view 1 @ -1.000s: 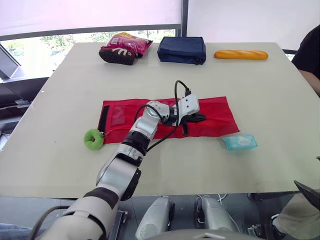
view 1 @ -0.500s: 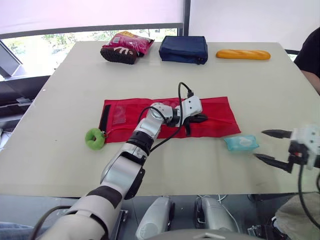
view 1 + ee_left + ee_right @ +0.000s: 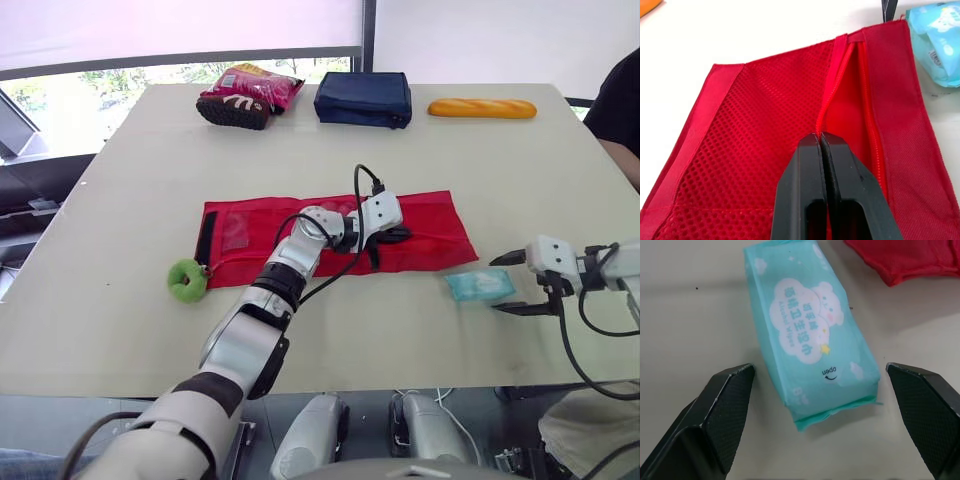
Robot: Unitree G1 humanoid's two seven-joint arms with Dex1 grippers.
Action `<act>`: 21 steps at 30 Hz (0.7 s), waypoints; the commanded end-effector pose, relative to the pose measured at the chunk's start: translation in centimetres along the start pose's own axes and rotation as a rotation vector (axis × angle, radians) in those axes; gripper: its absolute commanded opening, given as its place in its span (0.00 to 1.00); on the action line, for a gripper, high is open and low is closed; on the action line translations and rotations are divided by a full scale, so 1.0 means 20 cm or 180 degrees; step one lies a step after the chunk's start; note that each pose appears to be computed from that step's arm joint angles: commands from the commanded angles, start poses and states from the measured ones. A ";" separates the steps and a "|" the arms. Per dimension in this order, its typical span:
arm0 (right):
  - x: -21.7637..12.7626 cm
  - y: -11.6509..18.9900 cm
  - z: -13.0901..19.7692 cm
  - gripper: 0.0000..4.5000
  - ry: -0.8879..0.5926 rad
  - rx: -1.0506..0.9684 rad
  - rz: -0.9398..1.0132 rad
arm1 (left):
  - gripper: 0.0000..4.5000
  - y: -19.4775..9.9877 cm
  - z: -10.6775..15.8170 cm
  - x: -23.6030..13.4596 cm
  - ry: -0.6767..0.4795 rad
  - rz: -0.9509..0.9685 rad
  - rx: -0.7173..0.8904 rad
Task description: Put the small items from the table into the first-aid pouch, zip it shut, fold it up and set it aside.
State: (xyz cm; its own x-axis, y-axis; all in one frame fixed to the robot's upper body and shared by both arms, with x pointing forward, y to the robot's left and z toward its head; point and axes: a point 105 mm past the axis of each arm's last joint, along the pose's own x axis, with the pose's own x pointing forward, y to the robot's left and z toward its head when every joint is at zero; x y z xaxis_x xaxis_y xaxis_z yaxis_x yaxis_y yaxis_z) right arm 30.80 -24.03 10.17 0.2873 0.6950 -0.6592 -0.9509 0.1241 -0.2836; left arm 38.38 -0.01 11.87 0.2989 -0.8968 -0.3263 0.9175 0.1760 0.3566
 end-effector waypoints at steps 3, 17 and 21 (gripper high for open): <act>0.02 0.02 -0.04 0.77 0.0105 -0.0046 0.0175 | 0.00 0.02 0.05 -0.02 -0.0088 0.0077 0.0120; -0.08 0.18 0.12 0.02 -0.0295 0.0518 -0.0223 | 0.00 0.01 0.06 0.02 -0.0124 0.0041 0.0103; -0.02 0.24 0.30 0.02 -0.0361 0.0662 -0.0540 | 0.00 -0.01 0.10 0.05 -0.0207 0.0006 0.0056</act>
State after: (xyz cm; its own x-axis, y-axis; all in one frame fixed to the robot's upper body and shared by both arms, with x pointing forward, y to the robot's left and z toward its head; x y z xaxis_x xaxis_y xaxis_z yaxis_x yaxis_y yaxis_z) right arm 25.02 -20.81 10.71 0.3522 0.7346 -0.5799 -0.9316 0.3343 -0.1424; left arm 38.03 -0.90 11.86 0.2878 -0.9070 -0.3076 0.9206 0.1734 0.3500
